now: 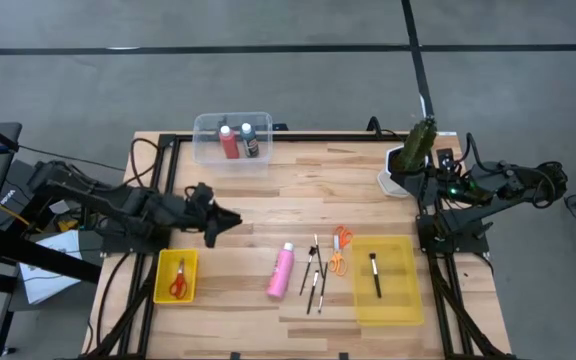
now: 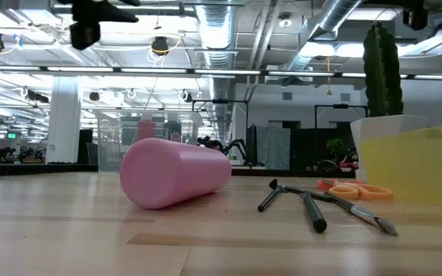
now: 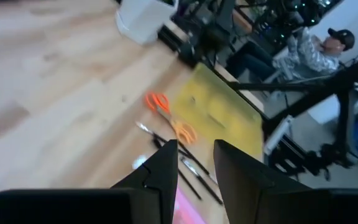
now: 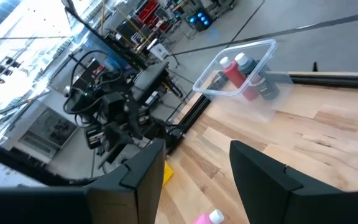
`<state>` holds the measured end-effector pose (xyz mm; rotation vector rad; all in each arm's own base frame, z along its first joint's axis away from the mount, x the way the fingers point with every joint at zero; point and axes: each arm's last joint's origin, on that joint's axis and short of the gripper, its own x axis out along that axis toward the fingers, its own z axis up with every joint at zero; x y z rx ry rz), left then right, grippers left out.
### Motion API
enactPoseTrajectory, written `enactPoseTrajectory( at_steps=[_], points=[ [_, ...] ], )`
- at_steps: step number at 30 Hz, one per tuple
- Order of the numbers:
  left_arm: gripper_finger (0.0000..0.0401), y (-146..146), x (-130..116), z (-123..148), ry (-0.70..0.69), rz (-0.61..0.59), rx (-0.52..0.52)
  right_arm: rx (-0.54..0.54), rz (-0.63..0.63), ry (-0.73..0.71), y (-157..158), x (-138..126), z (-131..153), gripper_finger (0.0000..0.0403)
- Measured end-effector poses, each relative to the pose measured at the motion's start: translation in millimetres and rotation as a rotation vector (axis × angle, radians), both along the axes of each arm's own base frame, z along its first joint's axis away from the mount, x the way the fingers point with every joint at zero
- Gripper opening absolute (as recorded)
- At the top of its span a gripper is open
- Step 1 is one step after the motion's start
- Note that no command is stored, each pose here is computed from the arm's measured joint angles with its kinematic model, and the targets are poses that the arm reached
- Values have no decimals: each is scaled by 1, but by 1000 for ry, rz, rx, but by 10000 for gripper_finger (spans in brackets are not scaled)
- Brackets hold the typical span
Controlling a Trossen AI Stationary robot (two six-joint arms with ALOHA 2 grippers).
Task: Pick & Place Paint Supplies
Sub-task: Put the orange scissors into the yellow basket
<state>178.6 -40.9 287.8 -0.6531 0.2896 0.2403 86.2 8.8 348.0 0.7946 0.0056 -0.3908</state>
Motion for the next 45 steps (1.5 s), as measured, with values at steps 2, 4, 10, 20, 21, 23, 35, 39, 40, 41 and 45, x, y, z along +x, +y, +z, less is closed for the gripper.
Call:
enactPoseTrajectory(
  at_steps=[2, 4, 10, 20, 21, 23, 35, 39, 40, 41, 45],
  points=[
    [97, 5, 1, 1, -2, 17, 28, 9, -17, -5, 0, 0, 0, 177],
    [97, 9, 2, 1, 1, 29, 50, 16, -33, -10, -1, 0, 0, 177],
    [97, 14, 3, 1, 14, 34, 120, 27, -39, -15, -1, 0, 0, 177],
    [97, 17, 3, 1, 20, 39, 142, 34, -44, 19, 2, 10, -3, 177],
    [97, 16, 3, 1, 20, 39, 143, 34, -43, 25, 3, 12, -4, 177],
    [97, 16, 3, 1, 20, 39, 143, 30, -44, 37, 4, 15, -4, 177],
    [97, 16, 3, 1, 19, 38, 142, -53, 47, -9, 14, 41, 4, 177],
    [97, 16, 3, 1, 19, 38, 142, -142, 64, 21, 19, 57, 17, 172],
    [97, 16, 3, 1, 19, 38, 142, -165, 68, 38, 20, 62, 20, 169],
    [97, 16, 3, 1, 19, 38, 142, -189, 68, 60, 21, 66, 22, 166],
    [97, 16, 3, 1, 19, 38, 142, -279, 100, 180, 22, 87, 29, 153]
  ],
)
